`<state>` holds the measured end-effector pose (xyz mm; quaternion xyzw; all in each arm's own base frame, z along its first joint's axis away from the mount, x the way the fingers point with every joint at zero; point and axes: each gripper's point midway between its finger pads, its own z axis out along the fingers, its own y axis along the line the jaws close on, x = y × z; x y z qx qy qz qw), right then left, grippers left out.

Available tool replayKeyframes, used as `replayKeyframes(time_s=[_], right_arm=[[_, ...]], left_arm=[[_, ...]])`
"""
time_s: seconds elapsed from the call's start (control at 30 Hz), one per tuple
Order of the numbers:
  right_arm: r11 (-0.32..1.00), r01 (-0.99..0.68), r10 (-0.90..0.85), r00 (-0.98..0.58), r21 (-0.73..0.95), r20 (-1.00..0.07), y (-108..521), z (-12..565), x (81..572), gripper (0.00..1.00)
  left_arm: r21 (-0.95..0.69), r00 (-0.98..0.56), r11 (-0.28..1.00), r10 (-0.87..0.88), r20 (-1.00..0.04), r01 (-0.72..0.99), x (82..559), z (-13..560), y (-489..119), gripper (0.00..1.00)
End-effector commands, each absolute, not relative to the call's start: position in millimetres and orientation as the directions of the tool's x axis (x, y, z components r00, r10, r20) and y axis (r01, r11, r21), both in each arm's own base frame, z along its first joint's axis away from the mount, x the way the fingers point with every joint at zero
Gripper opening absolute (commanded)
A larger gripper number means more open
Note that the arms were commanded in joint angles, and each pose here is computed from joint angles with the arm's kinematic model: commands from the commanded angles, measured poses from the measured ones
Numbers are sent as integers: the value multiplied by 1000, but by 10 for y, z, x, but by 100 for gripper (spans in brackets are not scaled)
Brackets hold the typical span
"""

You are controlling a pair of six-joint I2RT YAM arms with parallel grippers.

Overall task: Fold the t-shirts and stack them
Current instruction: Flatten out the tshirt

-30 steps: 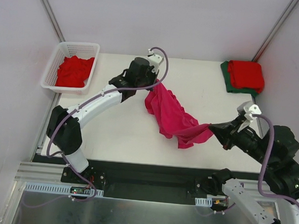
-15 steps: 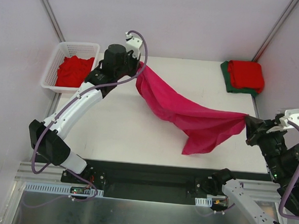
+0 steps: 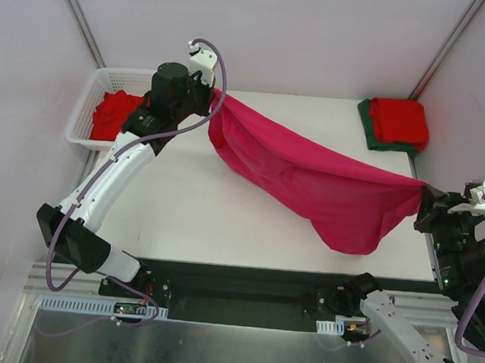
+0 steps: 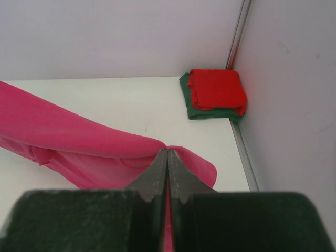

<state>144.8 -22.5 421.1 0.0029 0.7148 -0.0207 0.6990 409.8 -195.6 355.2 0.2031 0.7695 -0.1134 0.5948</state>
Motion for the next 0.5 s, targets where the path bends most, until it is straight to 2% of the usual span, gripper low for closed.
replayKeyframes(time_s=[0.0,0.23,0.47], right_arm=[[997,71,-4,47,-1,-999,-317,4433,1406,1],[995,100,-20,29,-17,-999,-349,4419,1445,1],[999,40,-25,11,-24,-1000,-214,4362,1505,1]], left_arm=[[93,-118,901,157,-981,424,4018,3980,-1804,0],[99,-102,901,156,-983,422,3898,4070,-1729,0],[90,-70,905,131,-989,416,3492,4294,-1544,0]])
